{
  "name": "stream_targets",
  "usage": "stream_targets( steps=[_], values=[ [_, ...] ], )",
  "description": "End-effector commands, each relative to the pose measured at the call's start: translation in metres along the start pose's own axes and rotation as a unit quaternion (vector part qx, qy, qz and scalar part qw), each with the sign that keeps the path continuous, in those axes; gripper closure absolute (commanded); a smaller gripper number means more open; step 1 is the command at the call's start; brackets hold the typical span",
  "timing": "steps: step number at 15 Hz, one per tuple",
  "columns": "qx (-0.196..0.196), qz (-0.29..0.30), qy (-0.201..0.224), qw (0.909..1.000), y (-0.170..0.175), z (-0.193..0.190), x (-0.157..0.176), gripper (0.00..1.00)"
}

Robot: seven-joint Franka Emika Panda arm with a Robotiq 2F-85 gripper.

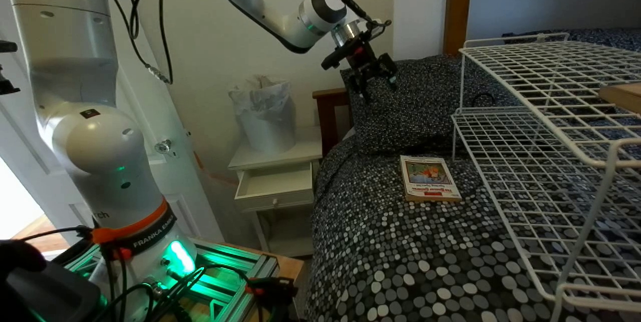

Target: Pick up the book on the bed and put it in the opened bedside cabinet drawer

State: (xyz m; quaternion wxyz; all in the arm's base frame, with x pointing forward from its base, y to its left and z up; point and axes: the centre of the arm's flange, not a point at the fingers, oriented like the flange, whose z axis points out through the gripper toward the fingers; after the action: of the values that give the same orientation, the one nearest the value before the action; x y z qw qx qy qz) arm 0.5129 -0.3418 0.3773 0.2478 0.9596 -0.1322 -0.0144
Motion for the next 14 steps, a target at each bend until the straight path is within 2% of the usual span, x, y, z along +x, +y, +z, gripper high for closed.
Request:
stream_targets(
  steps=[1,5,7,10,14],
  values=[
    [-0.041,-0.01,-0.045,0.9981,-0.023,0.073,0.0,0.0],
    [-0.042,-0.025,-0.08,0.9956,-0.043,0.137,0.002,0.0],
    [-0.043,-0.023,-0.083,0.9954,-0.047,0.16,0.007,0.0],
    [-0.055,-0.009,-0.061,0.9966,-0.043,0.179,0.019,0.0],
    [-0.065,-0.01,-0.061,0.996,-0.041,0.197,0.037,0.0]
  ],
)
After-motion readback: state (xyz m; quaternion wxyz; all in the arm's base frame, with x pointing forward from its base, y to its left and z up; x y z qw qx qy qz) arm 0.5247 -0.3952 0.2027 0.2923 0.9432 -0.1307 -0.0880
